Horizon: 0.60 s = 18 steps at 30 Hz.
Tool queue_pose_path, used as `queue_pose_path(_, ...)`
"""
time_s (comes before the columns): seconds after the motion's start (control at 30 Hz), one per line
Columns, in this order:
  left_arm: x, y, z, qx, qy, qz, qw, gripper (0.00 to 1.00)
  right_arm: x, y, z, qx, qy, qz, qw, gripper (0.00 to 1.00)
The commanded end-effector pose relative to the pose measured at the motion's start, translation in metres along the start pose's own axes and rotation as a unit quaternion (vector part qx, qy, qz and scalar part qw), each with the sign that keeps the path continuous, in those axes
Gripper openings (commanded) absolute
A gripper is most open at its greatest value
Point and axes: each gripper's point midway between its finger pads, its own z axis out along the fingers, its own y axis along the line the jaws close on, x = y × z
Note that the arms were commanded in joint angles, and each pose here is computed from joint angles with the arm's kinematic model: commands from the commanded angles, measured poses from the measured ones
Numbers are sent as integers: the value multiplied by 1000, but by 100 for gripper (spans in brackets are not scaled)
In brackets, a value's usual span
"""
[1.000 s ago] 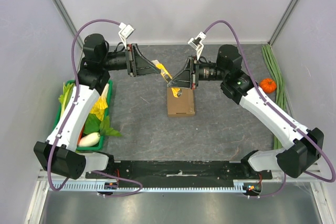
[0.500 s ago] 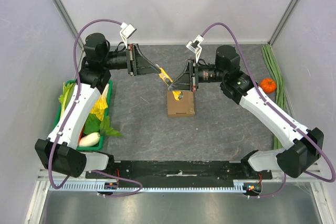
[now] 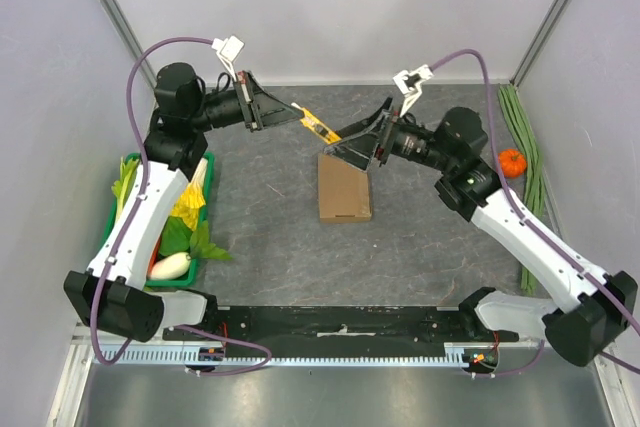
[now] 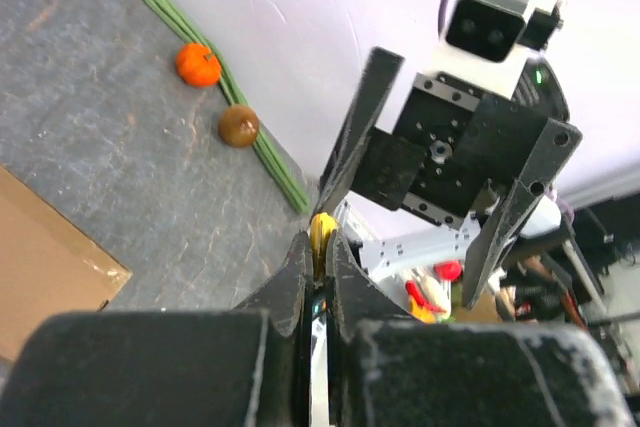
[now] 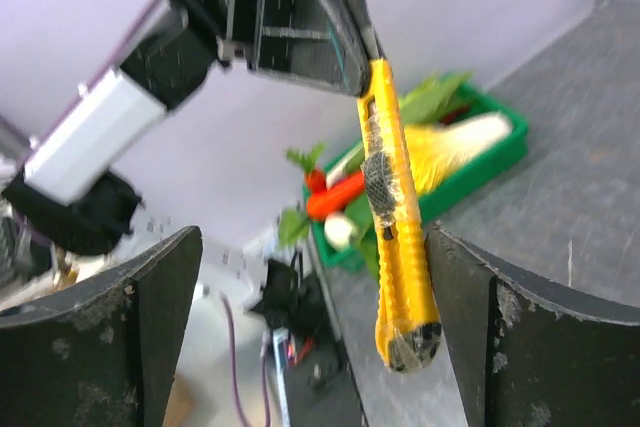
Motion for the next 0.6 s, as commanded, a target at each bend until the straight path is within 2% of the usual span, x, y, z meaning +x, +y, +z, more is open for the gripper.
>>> queue_pose_path(0.0,-53,-35,-12,-10,-135,10,991,2,-68,20,-15,-3,-190,-22,982,98)
queue_pose_path(0.13,-76,-32,-17,-21,-209,-1,978,2,-86,22,-18,-20,-249,-2,968,98)
queue_pose_path(0.27,-88,-53,-28,34,-277,7,960,2,-93,22,-15,-36,-277,31,960,98)
queue_pose_path(0.4,-87,-56,-34,48,-313,8,948,2,-103,26,-8,-58,-290,44,954,98)
queue_pose_path(0.57,-79,-51,-33,46,-325,0,945,2,-103,32,8,-84,-282,49,954,97)
